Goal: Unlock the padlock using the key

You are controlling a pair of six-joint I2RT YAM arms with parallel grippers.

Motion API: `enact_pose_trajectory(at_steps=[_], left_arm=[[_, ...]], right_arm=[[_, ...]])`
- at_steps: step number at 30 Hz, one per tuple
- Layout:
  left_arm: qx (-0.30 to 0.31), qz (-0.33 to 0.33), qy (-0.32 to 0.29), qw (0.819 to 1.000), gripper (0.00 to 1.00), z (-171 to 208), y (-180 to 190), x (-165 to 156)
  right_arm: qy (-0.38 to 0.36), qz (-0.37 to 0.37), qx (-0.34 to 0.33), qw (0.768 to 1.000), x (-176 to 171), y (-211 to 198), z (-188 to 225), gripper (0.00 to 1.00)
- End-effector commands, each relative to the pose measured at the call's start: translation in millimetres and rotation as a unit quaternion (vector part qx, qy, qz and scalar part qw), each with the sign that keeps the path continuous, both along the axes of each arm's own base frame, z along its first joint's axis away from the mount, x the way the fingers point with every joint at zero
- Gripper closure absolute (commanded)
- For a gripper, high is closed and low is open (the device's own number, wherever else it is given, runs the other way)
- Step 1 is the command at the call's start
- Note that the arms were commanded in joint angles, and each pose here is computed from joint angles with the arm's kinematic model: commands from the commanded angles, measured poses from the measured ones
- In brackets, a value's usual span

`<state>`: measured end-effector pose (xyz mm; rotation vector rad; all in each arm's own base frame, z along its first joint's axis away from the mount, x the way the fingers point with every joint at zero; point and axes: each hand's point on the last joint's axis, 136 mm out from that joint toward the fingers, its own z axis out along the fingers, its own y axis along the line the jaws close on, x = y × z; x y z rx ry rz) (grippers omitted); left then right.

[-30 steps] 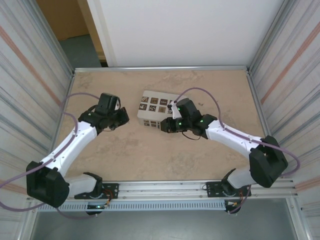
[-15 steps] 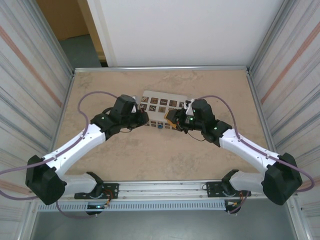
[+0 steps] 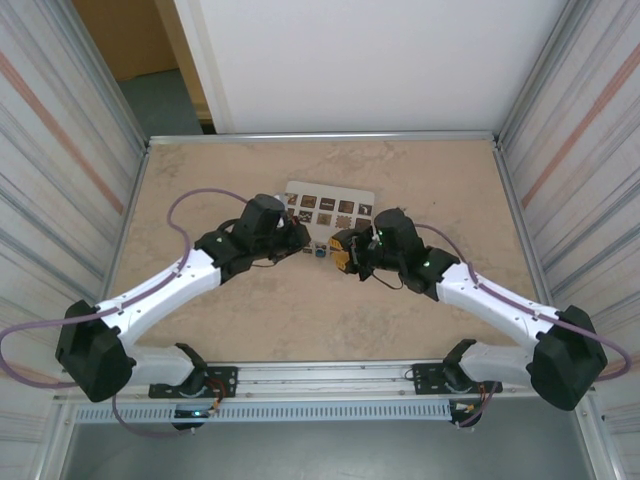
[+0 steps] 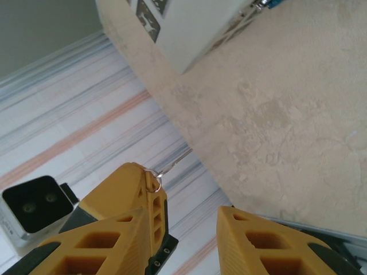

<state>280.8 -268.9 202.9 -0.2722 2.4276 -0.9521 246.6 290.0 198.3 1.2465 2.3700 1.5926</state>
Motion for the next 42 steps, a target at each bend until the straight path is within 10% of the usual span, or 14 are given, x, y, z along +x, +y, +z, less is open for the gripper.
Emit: enact_pose_trajectory(at_steps=[1,42], left_arm=[[-0.005,0.009,-0.004,1.0,1.0,-1.8,-3.6,1.6],[-0.025,-0.011,0.0,1.0,1.0,-2.7,-20.9,-6.2]], right_arm=[[0.035,-0.034,0.014,0.999,5.7,6.8,1.5,0.66],[0.077,-0.083,0.033,0.993,25.1,31.3,-8.3,0.82]])
